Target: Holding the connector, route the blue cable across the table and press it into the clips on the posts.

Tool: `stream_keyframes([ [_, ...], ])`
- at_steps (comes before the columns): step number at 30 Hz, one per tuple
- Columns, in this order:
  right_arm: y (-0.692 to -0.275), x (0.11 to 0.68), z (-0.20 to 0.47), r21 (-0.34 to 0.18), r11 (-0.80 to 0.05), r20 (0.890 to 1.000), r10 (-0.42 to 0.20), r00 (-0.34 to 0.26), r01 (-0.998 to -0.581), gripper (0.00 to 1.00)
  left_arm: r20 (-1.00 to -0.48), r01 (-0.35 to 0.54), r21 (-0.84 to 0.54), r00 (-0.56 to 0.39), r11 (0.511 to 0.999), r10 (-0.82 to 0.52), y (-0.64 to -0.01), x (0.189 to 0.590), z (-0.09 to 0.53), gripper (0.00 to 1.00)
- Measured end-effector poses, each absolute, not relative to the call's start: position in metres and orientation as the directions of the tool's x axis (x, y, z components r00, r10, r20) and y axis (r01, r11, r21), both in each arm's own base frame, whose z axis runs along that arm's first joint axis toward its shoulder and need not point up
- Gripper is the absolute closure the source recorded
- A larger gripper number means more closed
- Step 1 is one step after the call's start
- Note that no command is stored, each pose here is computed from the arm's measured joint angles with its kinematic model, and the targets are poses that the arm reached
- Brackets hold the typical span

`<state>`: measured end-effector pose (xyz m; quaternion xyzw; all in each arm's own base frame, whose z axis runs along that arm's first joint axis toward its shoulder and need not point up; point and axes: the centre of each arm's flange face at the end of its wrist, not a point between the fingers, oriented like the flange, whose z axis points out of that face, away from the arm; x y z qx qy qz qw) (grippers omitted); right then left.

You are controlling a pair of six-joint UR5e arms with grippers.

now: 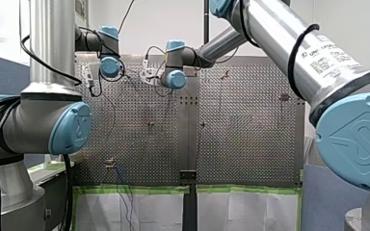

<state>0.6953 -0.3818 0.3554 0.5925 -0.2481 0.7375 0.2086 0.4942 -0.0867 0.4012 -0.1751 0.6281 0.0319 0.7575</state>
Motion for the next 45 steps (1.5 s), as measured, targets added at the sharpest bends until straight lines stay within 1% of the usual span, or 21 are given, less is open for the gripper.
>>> stream_keyframes([
  [8,-0.386,0.697,0.364,-0.12,-0.79,0.974,0.022,-0.224,-0.601,1.0,-0.965,-0.222,-0.221,0.194,0.95,-0.179,-0.085,0.509,0.394,1.0],
  [13,-0.387,0.697,0.365,-0.12,-0.789,0.975,0.022,-0.223,-0.602,1.0,-0.96,-0.2,-0.239,0.196,0.95,-0.201,-0.08,0.515,0.391,1.0],
  [22,-0.386,0.697,0.364,-0.117,-0.79,0.976,0.021,-0.218,-0.602,1.0,-0.965,-0.223,-0.233,0.17,0.947,-0.198,-0.081,0.51,0.389,1.0],
  [31,-0.379,0.7,0.363,-0.114,-0.795,0.976,0.022,-0.216,-0.596,1.0,-0.969,-0.243,-0.229,0.145,0.943,-0.198,-0.085,0.494,0.392,1.0],
  [41,-0.385,0.697,0.361,-0.12,-0.786,0.976,0.018,-0.216,-0.607,1.0,-0.964,-0.232,-0.244,0.162,0.942,-0.21,-0.084,0.497,0.391,1.0],
  [45,-0.387,0.697,0.361,-0.121,-0.784,0.976,0.017,-0.215,-0.608,1.0,-0.967,-0.229,-0.241,0.144,0.943,-0.212,-0.082,0.503,0.38,1.0],
])
